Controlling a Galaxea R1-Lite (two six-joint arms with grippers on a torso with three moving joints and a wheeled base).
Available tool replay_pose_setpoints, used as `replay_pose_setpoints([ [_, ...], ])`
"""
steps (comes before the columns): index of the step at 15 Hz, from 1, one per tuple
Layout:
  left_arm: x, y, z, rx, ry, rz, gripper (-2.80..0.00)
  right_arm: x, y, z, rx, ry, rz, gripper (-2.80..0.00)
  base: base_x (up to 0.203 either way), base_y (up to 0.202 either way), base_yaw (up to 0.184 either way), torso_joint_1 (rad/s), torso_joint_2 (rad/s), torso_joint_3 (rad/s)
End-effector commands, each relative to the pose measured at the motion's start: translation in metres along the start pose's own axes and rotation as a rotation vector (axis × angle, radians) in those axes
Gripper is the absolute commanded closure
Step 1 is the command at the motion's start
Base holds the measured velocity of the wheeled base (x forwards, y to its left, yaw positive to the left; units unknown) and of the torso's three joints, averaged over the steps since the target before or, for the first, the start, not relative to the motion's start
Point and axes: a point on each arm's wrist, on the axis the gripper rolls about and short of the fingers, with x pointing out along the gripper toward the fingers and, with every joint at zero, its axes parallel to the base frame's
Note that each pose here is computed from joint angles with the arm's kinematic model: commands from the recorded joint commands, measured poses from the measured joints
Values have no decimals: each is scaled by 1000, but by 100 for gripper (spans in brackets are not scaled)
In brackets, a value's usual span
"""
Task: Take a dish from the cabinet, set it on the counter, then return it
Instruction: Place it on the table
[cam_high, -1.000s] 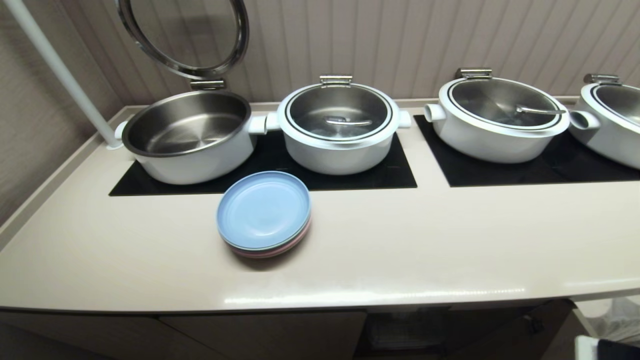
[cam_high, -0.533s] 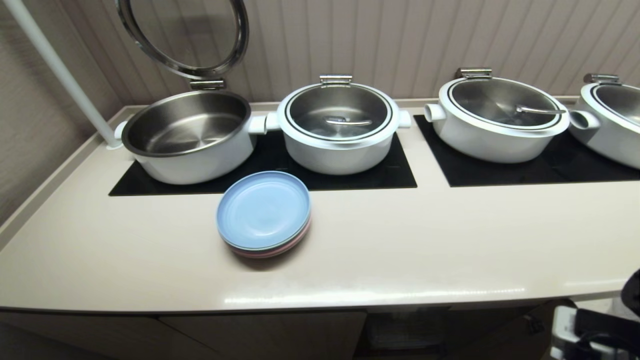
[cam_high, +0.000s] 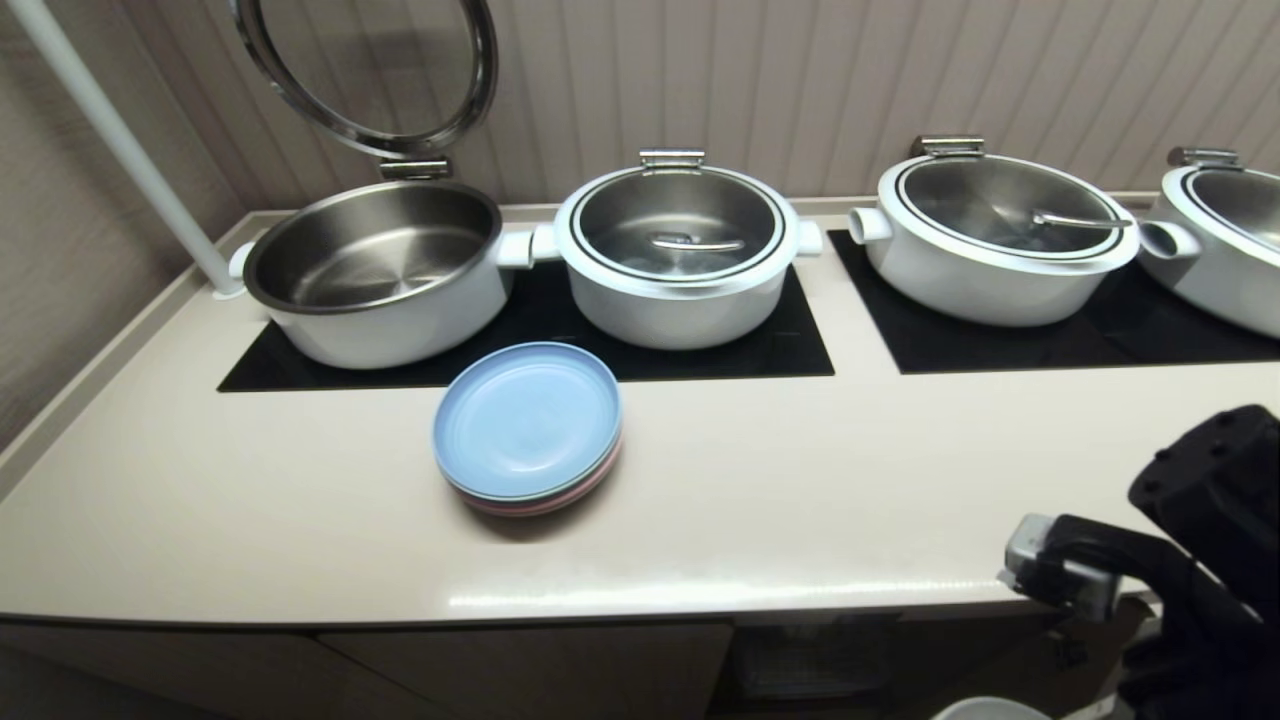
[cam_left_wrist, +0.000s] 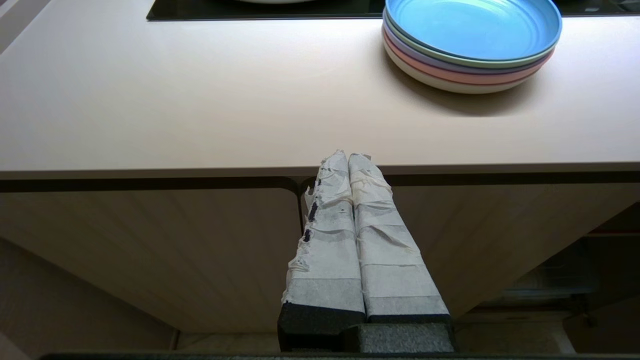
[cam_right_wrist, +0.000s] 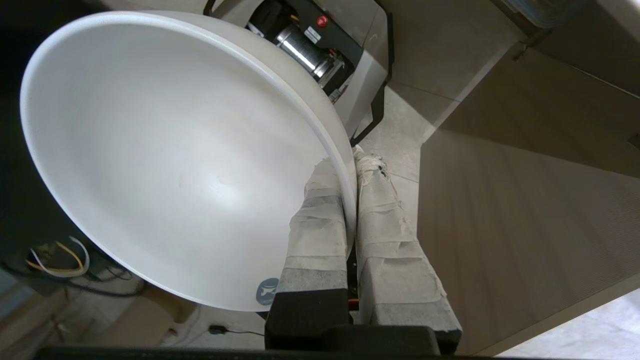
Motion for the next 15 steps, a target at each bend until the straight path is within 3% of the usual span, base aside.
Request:
replay_pose_setpoints([
  [1,0,0,0,-1,0,-1,0,8,-5,19,50,14,-10,0,0,0,0,0,0,0],
  [6,0,0,0,-1,1,-1,0,10,-23,37,186,-5,-50,0,0,0,0,0,0,0],
  [12,0,0,0,-1,0,-1,0,16,-51,57,439,-25,-100,0,0,0,0,0,0,0],
  [15,0,0,0,-1,1,-1,0,26,-66,75,499,-69,-111,0,0,0,0,0,0,0],
])
